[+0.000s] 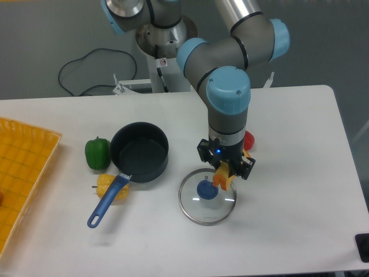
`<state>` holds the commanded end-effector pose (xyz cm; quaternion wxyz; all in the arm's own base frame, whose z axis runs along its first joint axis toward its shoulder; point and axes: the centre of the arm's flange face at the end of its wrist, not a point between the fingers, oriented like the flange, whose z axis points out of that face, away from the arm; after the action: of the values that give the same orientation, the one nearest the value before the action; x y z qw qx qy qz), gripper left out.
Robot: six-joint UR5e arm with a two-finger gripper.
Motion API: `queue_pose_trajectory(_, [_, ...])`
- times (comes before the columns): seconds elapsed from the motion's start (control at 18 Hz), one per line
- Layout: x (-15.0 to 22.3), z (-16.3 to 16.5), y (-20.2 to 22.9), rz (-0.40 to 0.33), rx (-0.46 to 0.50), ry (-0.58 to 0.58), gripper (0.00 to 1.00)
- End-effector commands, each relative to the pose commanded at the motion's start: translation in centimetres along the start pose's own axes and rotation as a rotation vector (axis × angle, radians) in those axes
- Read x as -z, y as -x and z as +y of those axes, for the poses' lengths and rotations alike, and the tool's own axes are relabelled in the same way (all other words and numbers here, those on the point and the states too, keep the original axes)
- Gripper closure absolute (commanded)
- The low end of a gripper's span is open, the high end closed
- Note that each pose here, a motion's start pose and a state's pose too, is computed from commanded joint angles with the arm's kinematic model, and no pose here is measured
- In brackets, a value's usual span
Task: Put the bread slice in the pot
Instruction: 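Hold the yellow bread slice in the gripper above the glass lid, then carry the bread slice over to the dark blue pot and lower it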
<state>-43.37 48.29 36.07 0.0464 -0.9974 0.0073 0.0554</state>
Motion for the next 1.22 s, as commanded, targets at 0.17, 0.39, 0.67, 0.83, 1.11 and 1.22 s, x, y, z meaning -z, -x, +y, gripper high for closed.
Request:
queue_pose_trajectory(0.17, [-0.1, 0.1, -0.1, 0.001, 0.0, -0.001, 0.64])
queue_pose_trajectory(0.39, [-0.2, 0.1, -0.3, 0.005, 0.015, 0.003, 0.64])
queue_pose_trajectory(0.67, [0.3, -1.6, -1.6, 0.007, 0.069, -0.018, 0.64])
queue_pose_trajectory(0.83, [0.4, -3.5, -4.1, 0.009, 0.09, -0.018, 0.64])
queue_pose_trajectory(1.11, [-0.6, -5.9, -10.6, 0.036, 0.062, 0.012, 0.64])
queue_pose_trajectory(1.22, [-1.5, -6.3, -13.6, 0.044, 0.03, 0.05, 0.64])
